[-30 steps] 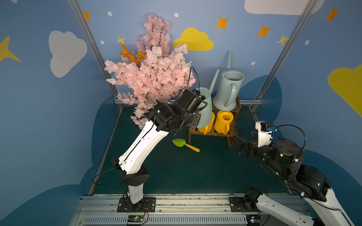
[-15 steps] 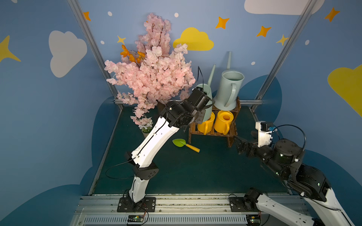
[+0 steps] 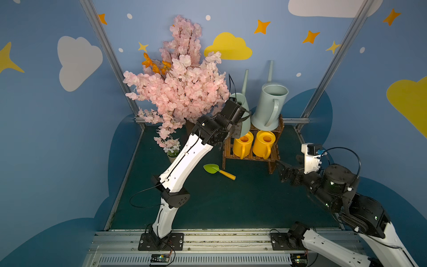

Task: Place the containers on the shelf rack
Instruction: 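Place the container on the shelf.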

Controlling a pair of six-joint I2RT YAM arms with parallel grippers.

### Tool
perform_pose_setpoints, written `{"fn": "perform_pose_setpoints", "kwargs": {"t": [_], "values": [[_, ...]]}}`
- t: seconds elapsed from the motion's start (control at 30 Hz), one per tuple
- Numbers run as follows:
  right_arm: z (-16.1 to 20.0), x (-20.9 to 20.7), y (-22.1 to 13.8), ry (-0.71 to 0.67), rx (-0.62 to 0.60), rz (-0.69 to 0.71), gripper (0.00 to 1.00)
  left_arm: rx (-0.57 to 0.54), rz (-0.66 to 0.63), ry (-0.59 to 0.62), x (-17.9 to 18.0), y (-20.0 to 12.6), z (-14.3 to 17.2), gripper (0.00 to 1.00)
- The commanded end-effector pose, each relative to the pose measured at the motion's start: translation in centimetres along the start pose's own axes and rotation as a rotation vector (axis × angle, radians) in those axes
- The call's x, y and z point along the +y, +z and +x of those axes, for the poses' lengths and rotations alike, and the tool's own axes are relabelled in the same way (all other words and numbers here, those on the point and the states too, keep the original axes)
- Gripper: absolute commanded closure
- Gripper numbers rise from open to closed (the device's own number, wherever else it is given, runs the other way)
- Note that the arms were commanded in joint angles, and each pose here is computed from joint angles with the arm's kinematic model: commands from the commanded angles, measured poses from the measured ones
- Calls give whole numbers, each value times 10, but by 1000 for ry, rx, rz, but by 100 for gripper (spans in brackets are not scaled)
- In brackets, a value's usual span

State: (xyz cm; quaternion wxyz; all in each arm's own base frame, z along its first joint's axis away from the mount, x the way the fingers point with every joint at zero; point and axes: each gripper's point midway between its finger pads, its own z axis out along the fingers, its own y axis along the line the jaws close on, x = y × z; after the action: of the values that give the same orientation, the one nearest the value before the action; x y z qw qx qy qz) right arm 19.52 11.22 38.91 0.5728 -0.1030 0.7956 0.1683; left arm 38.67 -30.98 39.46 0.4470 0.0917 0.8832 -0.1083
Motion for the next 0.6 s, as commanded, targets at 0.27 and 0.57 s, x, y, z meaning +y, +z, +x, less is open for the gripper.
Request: {"fn": "perform_pose_setpoints", "kwargs": {"t": [0.27,0.57], "values": [[-2,-3,-1,2,2,15,2,-162,50,-56,-12,5,-43,98],[0,-3,0,-1,7,18,2,-184,29,-54,-13,22,-46,98]]}}
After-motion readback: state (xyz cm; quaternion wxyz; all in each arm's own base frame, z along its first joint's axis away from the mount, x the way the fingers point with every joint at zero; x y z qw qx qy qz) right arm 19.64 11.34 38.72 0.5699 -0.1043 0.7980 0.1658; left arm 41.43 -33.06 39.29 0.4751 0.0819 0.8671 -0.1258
